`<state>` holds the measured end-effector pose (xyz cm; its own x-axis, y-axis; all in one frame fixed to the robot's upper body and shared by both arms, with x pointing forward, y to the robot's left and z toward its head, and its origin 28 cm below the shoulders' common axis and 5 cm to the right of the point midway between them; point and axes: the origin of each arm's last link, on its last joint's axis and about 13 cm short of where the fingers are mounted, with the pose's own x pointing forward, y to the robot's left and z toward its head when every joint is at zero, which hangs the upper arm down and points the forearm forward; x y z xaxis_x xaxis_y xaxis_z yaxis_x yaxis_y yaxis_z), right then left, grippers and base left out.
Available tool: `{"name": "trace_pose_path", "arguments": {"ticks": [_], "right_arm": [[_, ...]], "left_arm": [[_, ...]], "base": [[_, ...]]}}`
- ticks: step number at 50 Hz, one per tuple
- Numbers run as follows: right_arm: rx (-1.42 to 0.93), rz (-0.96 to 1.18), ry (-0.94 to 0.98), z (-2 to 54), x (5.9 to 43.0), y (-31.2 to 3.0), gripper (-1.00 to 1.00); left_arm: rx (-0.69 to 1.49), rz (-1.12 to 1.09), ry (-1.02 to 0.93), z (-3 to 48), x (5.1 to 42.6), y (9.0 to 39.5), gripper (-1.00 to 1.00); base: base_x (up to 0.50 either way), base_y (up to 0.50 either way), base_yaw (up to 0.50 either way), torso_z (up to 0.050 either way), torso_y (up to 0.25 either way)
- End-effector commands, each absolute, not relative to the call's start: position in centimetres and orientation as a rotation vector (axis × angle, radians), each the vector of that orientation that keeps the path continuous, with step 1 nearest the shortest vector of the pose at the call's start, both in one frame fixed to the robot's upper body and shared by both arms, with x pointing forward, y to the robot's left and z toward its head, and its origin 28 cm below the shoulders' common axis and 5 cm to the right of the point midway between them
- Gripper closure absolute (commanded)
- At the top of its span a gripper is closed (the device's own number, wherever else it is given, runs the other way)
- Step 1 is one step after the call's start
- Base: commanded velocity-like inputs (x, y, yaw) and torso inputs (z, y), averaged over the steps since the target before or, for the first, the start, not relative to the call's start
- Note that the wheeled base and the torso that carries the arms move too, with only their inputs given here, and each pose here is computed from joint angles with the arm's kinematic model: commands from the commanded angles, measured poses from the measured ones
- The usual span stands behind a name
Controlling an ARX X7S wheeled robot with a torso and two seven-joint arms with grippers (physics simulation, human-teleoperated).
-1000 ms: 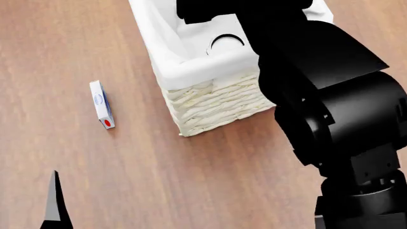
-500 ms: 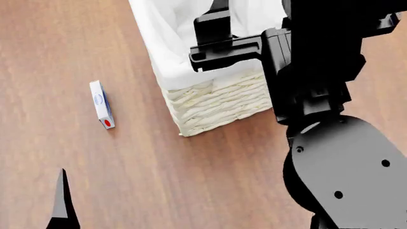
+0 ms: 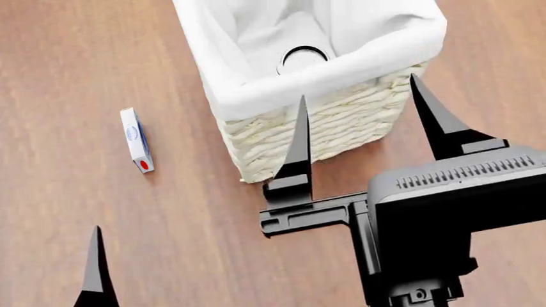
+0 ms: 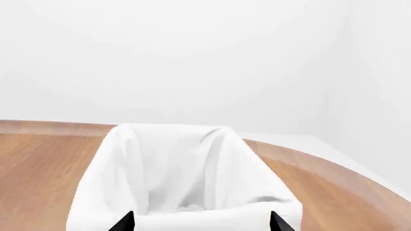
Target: Pick up the alphabet soup and the cream cheese box, and put them in the basket.
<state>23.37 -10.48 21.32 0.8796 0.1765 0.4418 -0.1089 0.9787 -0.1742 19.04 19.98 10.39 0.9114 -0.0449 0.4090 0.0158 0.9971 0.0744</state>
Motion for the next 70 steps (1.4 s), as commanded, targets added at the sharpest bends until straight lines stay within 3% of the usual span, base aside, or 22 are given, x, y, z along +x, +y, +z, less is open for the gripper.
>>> {"name": "trace_pose_path", "arguments": {"ticks": [1,13,35,70], "right_arm": [[-0.139,0.158,-0.445,18.7,22.0,-10.2,-1.00],[-0.127,0.159,-0.447,18.9,21.8,-10.3,-1.00],[-0.119,0.166,-0.439,18.6,21.7,-10.1,-1.00],[-0.104,0.163,-0.418,18.3,21.6,-10.2,-1.00]], "left_arm": [[0.073,-0.044,-0.427,10.7,19.2,19.8,-1.00],[0.058,-0.065,-0.432,11.4,19.9,19.7,-1.00],[0.010,-0.142,-0.310,11.8,27.7,19.6,-1.00],[-0.020,-0.086,-0.210,10.4,33.7,20.6,-1.00]], "base": [[0.00,0.00,0.00,0.000,0.000],[0.00,0.00,0.00,0.000,0.000],[0.00,0.00,0.00,0.000,0.000],[0.00,0.00,0.00,0.000,0.000]]}}
